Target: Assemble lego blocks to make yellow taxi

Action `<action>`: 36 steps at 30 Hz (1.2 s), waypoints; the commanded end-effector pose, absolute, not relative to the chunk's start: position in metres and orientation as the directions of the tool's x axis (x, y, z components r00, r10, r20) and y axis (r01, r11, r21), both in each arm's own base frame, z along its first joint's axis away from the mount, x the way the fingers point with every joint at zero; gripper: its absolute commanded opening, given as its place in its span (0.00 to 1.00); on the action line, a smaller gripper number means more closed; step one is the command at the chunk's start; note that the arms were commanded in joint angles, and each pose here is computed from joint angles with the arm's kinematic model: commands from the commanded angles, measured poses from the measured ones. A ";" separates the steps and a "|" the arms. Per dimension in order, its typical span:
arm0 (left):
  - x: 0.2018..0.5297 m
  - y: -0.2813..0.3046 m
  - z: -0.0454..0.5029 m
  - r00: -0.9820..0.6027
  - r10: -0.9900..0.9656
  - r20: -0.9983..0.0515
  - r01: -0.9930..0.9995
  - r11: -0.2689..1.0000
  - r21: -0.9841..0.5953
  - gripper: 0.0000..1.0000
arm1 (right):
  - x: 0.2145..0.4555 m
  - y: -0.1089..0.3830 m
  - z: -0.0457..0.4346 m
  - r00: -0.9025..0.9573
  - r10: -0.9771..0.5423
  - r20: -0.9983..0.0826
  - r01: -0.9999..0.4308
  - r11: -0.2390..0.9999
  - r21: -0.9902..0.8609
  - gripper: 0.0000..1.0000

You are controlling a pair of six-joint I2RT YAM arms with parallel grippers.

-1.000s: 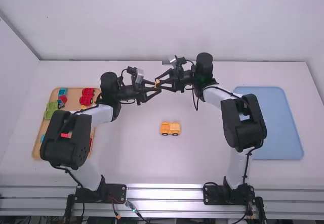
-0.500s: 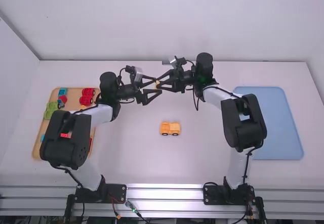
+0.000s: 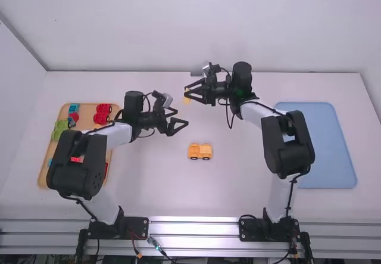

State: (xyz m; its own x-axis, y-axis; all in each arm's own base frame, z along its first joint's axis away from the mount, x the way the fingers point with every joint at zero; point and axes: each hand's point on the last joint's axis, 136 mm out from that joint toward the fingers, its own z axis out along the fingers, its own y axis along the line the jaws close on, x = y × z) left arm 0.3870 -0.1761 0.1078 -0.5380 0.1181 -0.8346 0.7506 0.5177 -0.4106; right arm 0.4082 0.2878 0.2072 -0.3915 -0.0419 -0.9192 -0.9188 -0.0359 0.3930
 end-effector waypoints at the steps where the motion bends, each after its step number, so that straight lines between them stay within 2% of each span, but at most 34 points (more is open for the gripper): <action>1: 0.407 -0.152 0.097 -0.510 0.162 -0.845 0.709 0.635 -0.306 0.99 | 0.426 0.289 0.202 -0.368 -0.031 -0.929 -0.930 0.042 0.366 0.11; 5: 0.418 -0.125 0.093 -0.558 0.107 -0.823 0.623 0.709 -0.330 0.99 | 0.430 0.301 0.190 -0.388 -0.084 -0.918 -0.920 0.100 0.380 0.11; 7: 0.422 -0.109 0.093 -0.575 0.075 -0.815 0.584 0.734 -0.345 0.99 | 0.438 0.307 0.180 -0.400 -0.143 -0.905 -0.910 0.176 0.374 0.09; 8: 0.424 -0.093 0.091 -0.591 0.049 -0.806 0.550 0.755 -0.357 0.99 | 0.442 0.310 0.172 -0.406 -0.203 -0.891 -0.904 0.234 0.359 0.09; 11: 0.427 -0.057 0.090 -0.630 -0.042 -0.776 0.448 0.797 -0.406 0.99 | 0.440 0.315 0.161 -0.403 -0.340 -0.850 -0.901 0.309 0.304 0.08; 14: 0.429 -0.016 0.089 -0.656 -0.168 -0.736 0.318 0.822 -0.472 0.99 | 0.428 0.318 0.153 -0.367 -0.497 -0.786 -0.918 0.331 0.219 0.07; 19: 0.414 0.024 0.114 -0.566 -0.194 -0.801 0.428 0.762 -0.487 0.99 | 0.398 0.330 0.128 -0.287 -0.696 -0.659 -0.949 0.301 0.094 0.08; 24: 0.410 0.059 0.131 -0.510 -0.234 -0.828 0.400 0.787 -0.469 0.99 | 0.373 0.347 0.096 -0.268 -0.786 -0.557 -0.959 0.275 0.072 0.05; 27: 0.405 0.075 0.144 -0.479 -0.242 -0.844 0.379 0.810 -0.447 0.99 | 0.352 0.355 0.070 -0.225 -0.861 -0.455 -0.974 0.217 0.070 0.03; 29: 0.401 0.082 0.156 -0.453 -0.239 -0.859 0.372 0.825 -0.426 0.99 | 0.335 0.357 0.052 -0.163 -0.919 -0.359 -0.986 0.144 0.079 0.08; 30: 0.399 0.084 0.160 -0.442 -0.236 -0.865 0.371 0.830 -0.416 0.99 | 0.331 0.357 0.046 -0.138 -0.938 -0.316 -0.990 0.121 0.075 0.11; 36: 0.394 0.083 0.173 -0.413 -0.217 -0.884 0.379 0.842 -0.384 0.99 | 0.321 0.346 0.014 -0.033 -0.993 -0.112 -0.997 0.024 0.078 0.11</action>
